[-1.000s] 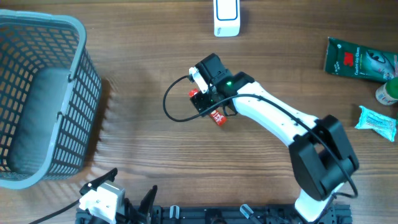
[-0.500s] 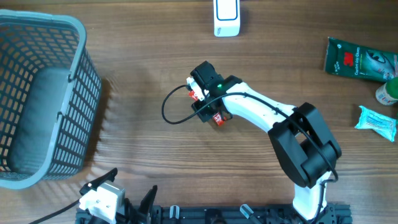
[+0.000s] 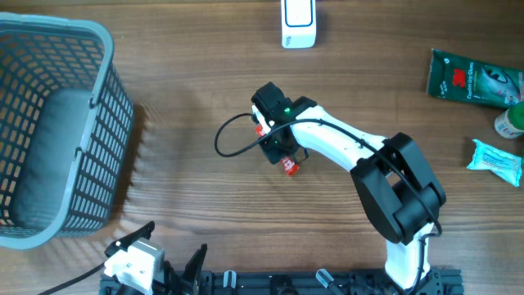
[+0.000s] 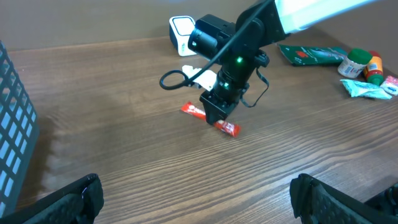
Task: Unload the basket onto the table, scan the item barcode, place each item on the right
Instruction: 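Reach the right gripper to the red Nescafe stick and grasp it, then lift the red Nescafe stick and adjust it in the gripper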
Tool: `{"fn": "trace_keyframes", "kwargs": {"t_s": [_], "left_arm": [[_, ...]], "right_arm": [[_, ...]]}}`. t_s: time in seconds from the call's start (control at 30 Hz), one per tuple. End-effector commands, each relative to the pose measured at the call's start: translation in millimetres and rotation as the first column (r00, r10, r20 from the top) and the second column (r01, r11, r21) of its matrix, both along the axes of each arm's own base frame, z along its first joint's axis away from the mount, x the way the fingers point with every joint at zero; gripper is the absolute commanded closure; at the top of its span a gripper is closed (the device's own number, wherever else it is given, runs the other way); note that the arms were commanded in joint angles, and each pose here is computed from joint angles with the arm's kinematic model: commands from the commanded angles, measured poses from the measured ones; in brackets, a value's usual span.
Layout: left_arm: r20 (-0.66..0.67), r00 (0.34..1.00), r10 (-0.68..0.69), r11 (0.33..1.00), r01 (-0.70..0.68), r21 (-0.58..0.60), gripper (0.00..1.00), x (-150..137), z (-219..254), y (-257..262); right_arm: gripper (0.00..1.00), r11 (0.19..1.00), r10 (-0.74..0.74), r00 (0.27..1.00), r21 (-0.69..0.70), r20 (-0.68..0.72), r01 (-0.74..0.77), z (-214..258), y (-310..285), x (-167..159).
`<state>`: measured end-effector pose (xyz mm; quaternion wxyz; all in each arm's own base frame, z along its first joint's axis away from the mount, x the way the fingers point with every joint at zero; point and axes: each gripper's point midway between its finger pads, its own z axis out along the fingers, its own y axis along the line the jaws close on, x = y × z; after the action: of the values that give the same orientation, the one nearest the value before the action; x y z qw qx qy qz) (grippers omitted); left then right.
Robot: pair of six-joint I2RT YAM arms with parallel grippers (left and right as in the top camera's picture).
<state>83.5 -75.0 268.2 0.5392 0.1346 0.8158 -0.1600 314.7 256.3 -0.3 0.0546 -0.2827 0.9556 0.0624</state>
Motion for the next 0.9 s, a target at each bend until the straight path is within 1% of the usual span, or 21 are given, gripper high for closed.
{"fn": "trace_keyframes", "kwargs": {"t_s": [0.0,0.07,0.13,0.17,0.27,0.33,0.37,0.5,0.53,0.67,0.7,0.77,0.87], "left_arm": [[0.003,1.0,-0.007,1.0,0.007,-0.011,0.0,-2,1,-2],[0.003,1.0,-0.007,1.0,0.007,-0.011,0.0,-2,1,-2],[0.003,1.0,-0.007,1.0,0.007,-0.011,0.0,-2,1,-2],[0.003,1.0,-0.007,1.0,0.007,-0.011,0.0,-2,1,-2],[0.003,1.0,-0.007,1.0,0.007,-0.011,0.0,-2,1,-2],[0.003,1.0,-0.007,1.0,0.007,-0.011,0.0,-2,1,-2],[0.003,1.0,-0.007,1.0,0.007,-0.011,0.0,-2,1,-2],[0.003,1.0,-0.007,1.0,0.007,-0.011,0.0,-2,1,-2],[0.003,1.0,-0.007,1.0,0.007,-0.011,0.0,-2,1,-2],[0.003,1.0,-0.007,1.0,0.007,-0.011,0.0,-2,1,-2],[0.003,1.0,-0.007,1.0,0.007,-0.011,0.0,-2,1,-2],[0.003,1.0,-0.007,1.0,0.007,-0.011,0.0,-2,1,-2],[0.003,1.0,-0.007,1.0,0.007,-0.011,0.0,-2,1,-2]], "right_arm": [[0.96,0.969,-0.057,0.979,0.226,-0.197,0.102,27,38,-15],[0.96,0.93,-0.066,0.961,0.332,-0.268,0.156,56,54,-18],[0.96,0.886,-0.077,0.937,0.407,-0.342,0.221,79,66,-23],[0.95,0.859,-0.099,0.912,0.428,-0.399,0.28,91,70,-27],[0.96,0.817,-0.144,0.837,0.413,-0.528,0.402,109,75,-41],[0.96,0.805,-0.109,0.801,0.421,-0.588,0.419,118,78,-52],[0.96,0.791,-0.065,0.758,0.43,-0.649,0.436,127,81,-64],[0.96,0.772,-0.008,0.657,0.413,-0.753,0.483,145,82,-85],[0.96,0.771,-0.006,0.647,0.409,-0.762,0.488,146,82,-87],[0.96,0.765,-0.025,0.558,0.344,-0.829,0.545,154,80,-96],[0.96,0.76,-0.042,0.52,0.31,-0.853,0.571,156,80,-99],[0.96,0.743,-0.099,0.382,0.188,-0.919,0.643,164,80,-106],[0.96,0.732,-0.066,0.335,0.182,-0.94,0.656,174,82,-109]]}}
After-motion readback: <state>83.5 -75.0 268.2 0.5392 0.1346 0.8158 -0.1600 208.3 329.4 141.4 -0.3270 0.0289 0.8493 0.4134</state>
